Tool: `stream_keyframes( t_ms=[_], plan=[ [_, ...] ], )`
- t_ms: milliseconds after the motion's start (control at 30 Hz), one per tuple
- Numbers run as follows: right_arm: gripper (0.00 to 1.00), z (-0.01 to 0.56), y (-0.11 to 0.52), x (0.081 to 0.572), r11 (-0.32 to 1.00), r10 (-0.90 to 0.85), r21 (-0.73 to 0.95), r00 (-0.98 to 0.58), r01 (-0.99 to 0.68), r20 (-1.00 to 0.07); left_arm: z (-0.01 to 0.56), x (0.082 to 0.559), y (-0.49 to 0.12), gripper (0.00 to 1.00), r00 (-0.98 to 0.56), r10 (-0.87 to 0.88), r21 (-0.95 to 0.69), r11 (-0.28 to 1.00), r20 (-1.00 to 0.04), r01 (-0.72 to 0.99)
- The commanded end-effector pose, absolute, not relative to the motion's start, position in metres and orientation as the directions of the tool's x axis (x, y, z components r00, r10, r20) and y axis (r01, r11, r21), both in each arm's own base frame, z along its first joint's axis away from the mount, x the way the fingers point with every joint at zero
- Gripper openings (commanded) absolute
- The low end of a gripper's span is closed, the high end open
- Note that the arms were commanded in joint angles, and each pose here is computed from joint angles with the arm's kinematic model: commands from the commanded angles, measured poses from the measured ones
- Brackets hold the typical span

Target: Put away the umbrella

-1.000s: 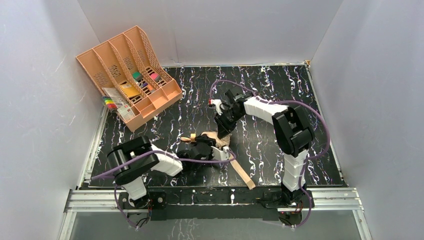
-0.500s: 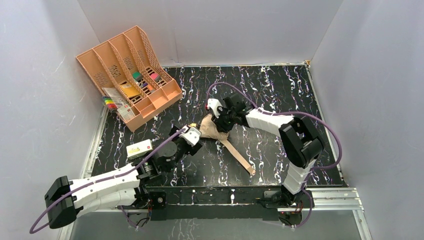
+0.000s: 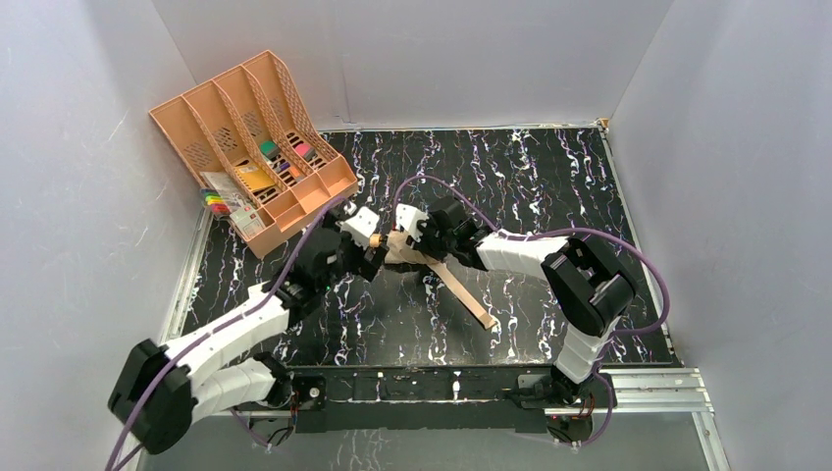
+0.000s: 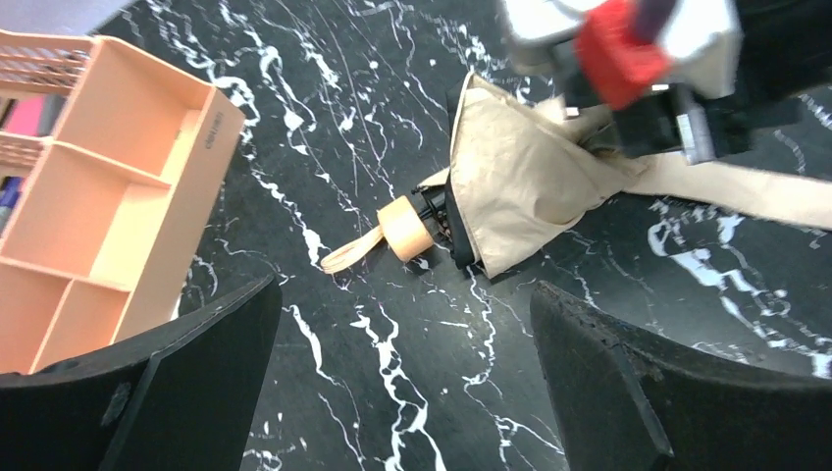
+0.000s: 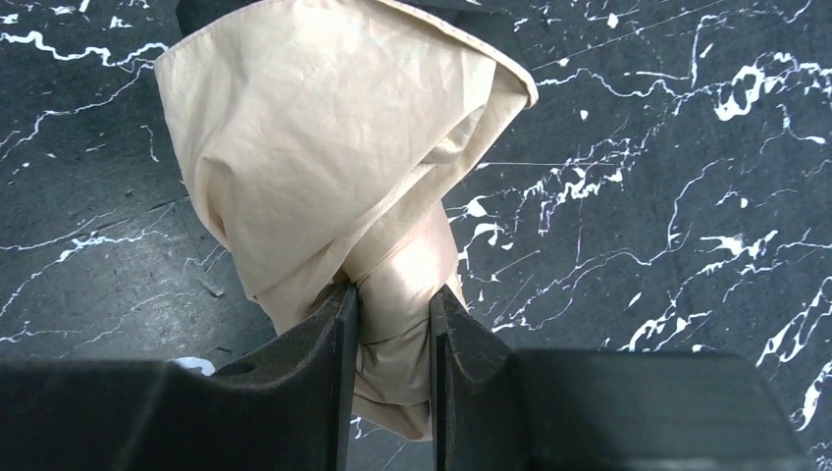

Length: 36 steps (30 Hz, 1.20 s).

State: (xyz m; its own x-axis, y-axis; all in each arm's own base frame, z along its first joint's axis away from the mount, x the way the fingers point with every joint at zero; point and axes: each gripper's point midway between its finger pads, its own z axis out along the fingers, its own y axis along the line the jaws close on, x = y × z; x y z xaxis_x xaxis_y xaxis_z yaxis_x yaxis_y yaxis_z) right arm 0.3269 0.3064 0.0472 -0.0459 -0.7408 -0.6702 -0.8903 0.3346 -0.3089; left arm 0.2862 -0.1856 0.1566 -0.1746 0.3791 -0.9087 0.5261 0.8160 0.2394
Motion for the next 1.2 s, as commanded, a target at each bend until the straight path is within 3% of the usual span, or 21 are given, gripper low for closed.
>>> stream_keyframes(
  t_ms=[0,400,700,1167],
  plan=[
    [0.26,-0.042,0.226,0.275,0.260,-0.921,-0.218,-0.173,-0.941,-0.349,0.143,0.295,-0.213,0.98,-0.149,0.396,0.173,0.669,-0.906,0.723],
    [0.30,-0.040,0.224,0.268,0.107,-0.928,-0.279,0.005,-0.954,-0.373,0.127,0.338,-0.196,0.96,-0.202,0.427,0.081,0.558,-0.881,0.825],
    [0.30,-0.039,0.228,0.265,0.072,-0.903,-0.327,0.078,-0.942,-0.422,0.115,0.332,-0.237,0.95,-0.308,0.382,-0.150,0.390,-0.871,0.908],
    [0.29,-0.025,0.230,0.263,0.009,-0.867,-0.459,0.222,-0.888,-0.446,0.102,0.333,-0.264,0.92,-0.332,0.417,-0.217,0.298,-0.846,0.929]
  ],
)
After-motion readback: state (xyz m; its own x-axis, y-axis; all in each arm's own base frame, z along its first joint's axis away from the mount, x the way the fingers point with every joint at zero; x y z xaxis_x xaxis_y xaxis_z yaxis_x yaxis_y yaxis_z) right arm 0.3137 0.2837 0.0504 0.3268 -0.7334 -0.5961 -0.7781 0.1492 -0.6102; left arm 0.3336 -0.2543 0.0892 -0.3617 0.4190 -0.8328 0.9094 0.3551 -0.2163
